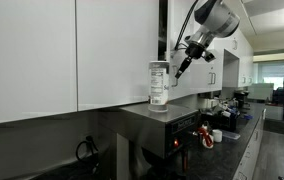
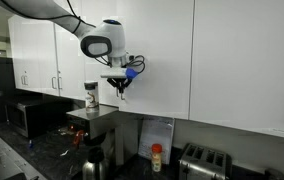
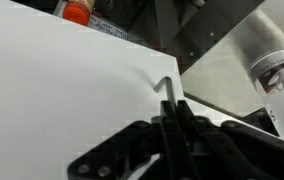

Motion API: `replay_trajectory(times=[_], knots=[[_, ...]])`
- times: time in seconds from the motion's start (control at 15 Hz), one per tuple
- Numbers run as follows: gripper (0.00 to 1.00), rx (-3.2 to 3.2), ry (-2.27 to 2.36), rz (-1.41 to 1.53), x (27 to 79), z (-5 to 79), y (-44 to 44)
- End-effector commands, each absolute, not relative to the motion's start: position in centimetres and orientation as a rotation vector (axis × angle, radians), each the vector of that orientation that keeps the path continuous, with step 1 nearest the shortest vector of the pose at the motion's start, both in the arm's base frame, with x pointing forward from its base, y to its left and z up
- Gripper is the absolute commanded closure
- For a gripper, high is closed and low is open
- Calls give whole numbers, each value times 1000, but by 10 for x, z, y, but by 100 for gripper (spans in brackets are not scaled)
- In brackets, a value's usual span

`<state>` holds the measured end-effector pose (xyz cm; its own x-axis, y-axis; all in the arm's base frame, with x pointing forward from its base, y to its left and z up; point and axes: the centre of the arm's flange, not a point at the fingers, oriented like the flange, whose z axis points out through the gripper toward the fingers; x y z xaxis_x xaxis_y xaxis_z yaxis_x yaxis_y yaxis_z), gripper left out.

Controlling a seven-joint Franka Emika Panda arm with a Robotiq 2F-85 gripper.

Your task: Open the right cabinet door, take the container and put it in the cabinet, then close the cabinet door

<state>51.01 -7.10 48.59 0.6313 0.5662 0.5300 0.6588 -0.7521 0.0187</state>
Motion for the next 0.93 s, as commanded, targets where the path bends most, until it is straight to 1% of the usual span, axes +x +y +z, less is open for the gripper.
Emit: replay_trajectory(times=[0.0,0.87], knots=[[98,-2633,-1021,-821,460,514,-84],[98,-2720,-940,-842,361,517,-141]])
